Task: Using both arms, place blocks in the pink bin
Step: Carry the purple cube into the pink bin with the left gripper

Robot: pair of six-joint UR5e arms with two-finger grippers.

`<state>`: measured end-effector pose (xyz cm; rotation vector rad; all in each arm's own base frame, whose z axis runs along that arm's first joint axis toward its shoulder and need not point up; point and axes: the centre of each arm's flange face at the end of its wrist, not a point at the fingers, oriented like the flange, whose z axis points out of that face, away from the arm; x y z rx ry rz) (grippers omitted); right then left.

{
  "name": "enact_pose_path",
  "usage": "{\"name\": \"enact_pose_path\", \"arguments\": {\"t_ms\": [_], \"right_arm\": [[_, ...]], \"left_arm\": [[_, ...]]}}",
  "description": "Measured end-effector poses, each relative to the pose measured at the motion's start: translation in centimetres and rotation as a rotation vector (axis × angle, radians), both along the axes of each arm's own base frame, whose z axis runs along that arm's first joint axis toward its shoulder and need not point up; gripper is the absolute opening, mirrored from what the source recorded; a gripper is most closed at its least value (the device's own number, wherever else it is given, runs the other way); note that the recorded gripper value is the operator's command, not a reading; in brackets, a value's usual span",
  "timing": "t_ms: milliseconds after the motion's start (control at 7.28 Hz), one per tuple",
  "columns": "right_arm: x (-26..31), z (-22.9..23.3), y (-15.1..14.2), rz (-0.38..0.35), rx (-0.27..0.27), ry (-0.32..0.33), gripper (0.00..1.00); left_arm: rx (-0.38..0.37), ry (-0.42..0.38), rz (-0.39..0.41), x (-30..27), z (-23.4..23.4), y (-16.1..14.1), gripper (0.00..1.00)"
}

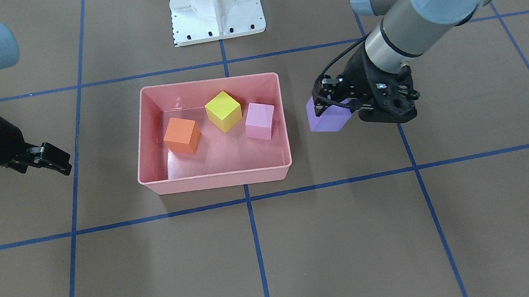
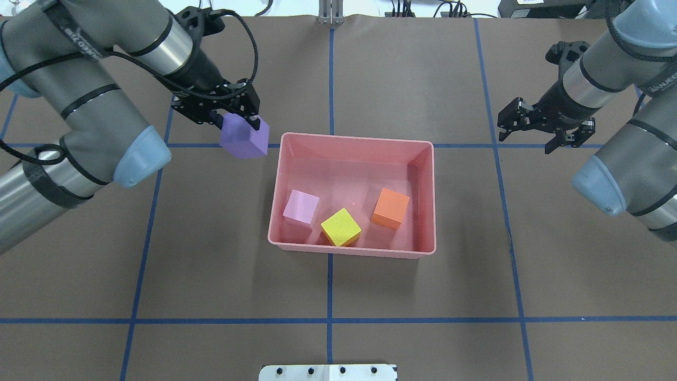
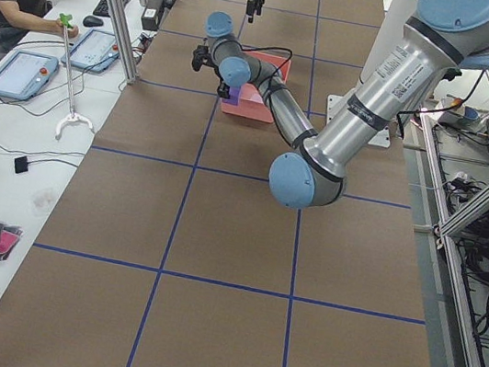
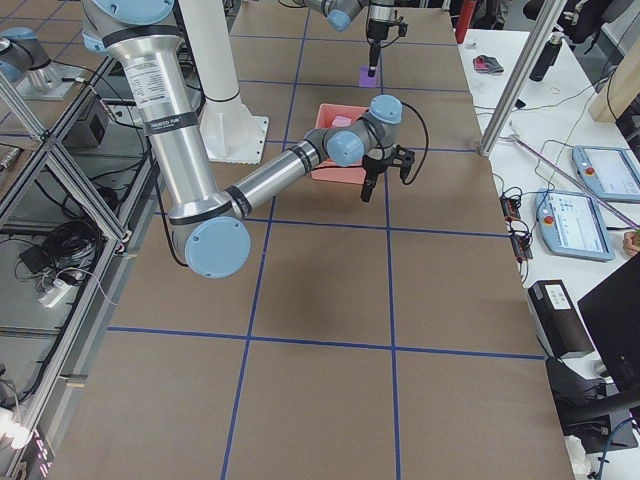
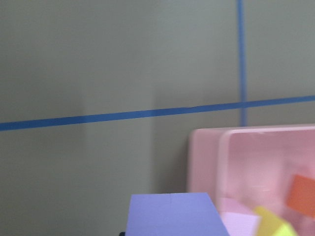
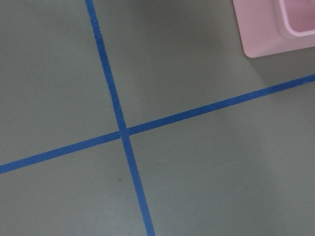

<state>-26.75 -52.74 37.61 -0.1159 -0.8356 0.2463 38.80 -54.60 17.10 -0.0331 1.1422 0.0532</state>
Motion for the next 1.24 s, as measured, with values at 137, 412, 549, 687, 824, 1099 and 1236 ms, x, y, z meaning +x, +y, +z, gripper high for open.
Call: {"name": "enact_pose_path", "arguments": {"t_ms": [137,412,549,687,824,1099,1236], "right_arm": [[0.2,0.6,-0.4,-0.011,0.006,0.006,1.0],[0.4,1.4,-0.8,-0.019,0.008,0.014,1.0],[0.4,1.5,-1.0,-0.02,0.006,0.015,1.0],[0.4,1.6,-1.0,-0.02,0.005,0.016,1.0],[0.4,1.6,-1.0,-0.02,0.005,0.016,1.0],[0.4,1.6,-1.1,-0.02,0.006,0.015,1.0],[0.4,1.6,-1.1,-0.02,0.006,0.015,1.0]], "left_arm": [[-0.019,-0.009,-0.007,3.9,-2.9,0.4,0.0],[-0.025,-0.061,-0.014,11.8,-5.7,1.6,0.0],[-0.025,-0.08,-0.016,13.8,-5.7,1.8,0.0],[-0.02,-0.091,-0.024,15.3,-5.2,1.5,0.0],[-0.011,-0.094,-0.028,16.7,-4.3,1.2,0.18],[-0.004,-0.102,-0.027,18.3,-3.0,1.1,0.86],[-0.003,-0.107,-0.025,18.9,-2.7,1.4,0.99]]}}
